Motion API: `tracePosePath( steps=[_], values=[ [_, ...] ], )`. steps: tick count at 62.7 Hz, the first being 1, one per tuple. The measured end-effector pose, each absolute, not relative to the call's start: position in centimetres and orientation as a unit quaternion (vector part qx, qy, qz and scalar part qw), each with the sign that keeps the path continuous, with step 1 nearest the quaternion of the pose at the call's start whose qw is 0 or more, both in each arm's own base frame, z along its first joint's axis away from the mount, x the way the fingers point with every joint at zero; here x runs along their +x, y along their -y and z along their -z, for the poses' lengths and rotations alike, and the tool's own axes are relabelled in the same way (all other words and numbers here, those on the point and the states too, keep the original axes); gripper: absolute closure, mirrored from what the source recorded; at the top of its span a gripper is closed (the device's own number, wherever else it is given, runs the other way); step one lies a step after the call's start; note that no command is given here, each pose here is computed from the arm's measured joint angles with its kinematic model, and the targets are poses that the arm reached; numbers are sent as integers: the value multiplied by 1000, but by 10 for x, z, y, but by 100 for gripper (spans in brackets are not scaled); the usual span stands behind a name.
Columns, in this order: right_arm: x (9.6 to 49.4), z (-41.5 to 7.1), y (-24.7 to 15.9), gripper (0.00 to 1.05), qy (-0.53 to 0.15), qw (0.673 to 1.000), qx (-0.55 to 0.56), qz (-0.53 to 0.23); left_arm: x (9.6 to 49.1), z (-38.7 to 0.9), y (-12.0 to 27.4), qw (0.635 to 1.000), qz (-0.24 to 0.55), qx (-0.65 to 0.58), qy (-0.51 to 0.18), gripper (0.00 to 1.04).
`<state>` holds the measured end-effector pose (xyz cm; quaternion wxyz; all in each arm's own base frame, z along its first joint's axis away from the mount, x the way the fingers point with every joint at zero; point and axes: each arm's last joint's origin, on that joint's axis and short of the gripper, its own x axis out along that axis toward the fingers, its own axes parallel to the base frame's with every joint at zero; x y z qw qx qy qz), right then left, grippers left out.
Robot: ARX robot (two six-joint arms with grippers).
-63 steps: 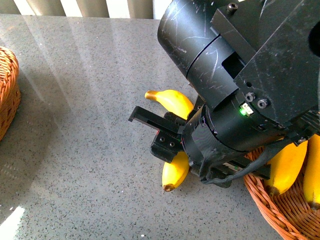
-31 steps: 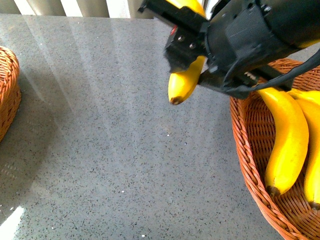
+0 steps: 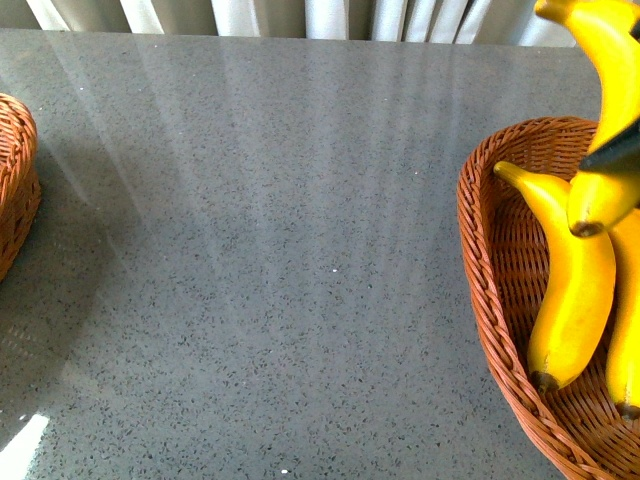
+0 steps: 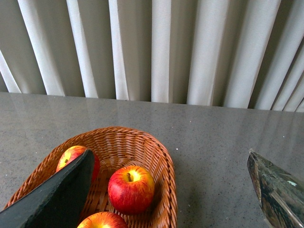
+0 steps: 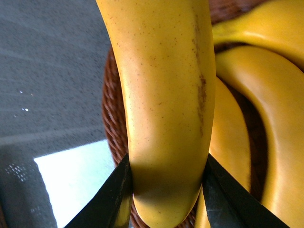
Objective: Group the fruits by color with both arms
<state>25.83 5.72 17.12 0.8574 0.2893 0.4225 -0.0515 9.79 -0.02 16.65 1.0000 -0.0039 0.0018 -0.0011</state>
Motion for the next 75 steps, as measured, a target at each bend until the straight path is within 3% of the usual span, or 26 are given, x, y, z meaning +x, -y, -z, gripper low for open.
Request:
tracePosePath(
  steps=[28, 35, 45, 49, 60, 75],
  values=[
    [199, -140, -26, 72, -473, 832, 286, 55, 98, -166, 0, 1000, 1, -4, -2, 9],
    [195, -136, -25, 45, -477, 830, 283, 52, 98, -166, 0, 1000, 1, -4, -2, 9],
    [195, -138, -25, 21, -473, 834, 281, 36, 98, -166, 0, 1000, 1, -4, -2, 9],
    [195, -146, -24, 8, -449, 850, 274, 17, 98, -166, 0, 1000, 1, -4, -2, 9],
    [194, -164, -20, 9, -393, 885, 249, -22, 98, -166, 0, 1000, 1, -4, -2, 9],
    [194, -164, -19, 9, -392, 888, 241, -25, 98, -166, 0, 1000, 1, -4, -2, 9]
  ],
)
